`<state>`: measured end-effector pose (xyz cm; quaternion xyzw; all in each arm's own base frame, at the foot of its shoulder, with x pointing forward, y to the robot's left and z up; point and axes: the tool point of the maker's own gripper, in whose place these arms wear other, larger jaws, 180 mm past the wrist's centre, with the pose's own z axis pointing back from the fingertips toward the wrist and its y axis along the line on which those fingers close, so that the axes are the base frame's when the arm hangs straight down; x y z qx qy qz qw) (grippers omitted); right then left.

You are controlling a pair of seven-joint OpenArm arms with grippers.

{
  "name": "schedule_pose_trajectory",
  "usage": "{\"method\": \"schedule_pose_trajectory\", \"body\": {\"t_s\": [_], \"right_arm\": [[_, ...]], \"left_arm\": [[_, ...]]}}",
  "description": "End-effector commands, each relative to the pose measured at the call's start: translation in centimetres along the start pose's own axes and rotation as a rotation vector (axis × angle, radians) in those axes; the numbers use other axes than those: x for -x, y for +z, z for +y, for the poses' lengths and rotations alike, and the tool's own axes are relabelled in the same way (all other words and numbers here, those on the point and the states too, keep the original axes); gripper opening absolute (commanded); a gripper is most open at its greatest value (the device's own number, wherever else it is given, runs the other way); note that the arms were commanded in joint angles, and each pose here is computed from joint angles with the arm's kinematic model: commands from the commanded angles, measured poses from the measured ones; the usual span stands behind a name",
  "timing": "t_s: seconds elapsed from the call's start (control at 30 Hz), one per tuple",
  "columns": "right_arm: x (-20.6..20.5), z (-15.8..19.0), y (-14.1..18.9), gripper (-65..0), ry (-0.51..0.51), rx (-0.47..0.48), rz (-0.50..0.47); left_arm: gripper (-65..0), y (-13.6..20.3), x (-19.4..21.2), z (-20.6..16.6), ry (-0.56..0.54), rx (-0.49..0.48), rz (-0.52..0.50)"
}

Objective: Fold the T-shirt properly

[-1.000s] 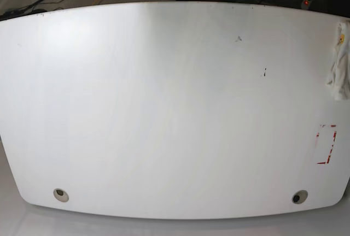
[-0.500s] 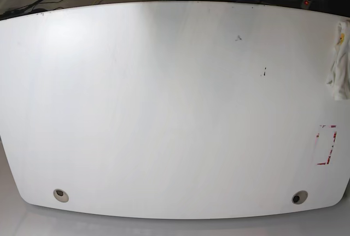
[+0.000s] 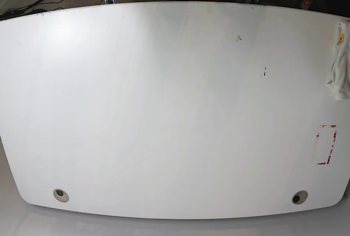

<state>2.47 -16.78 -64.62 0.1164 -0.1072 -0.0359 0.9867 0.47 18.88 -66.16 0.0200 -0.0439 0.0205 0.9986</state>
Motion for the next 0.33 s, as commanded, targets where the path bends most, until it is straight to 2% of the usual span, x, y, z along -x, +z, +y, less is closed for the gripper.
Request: {"method": "schedule_pose_trajectory", "body": {"t_s": [0.0,0.3], "right_arm": [[-0.06,-0.51,0.23,-37.4,-0.003,0.003,-0.009],[0.41,-0.63,0.36,-37.4,-0.004,0.006,-0.001]], "left_arm": [[-15.1,0.1,1.04,0.34,0.004,-0.008,0.02],[-15.1,0.09,1.02,0.14,0.005,-0.005,0.018]]}}
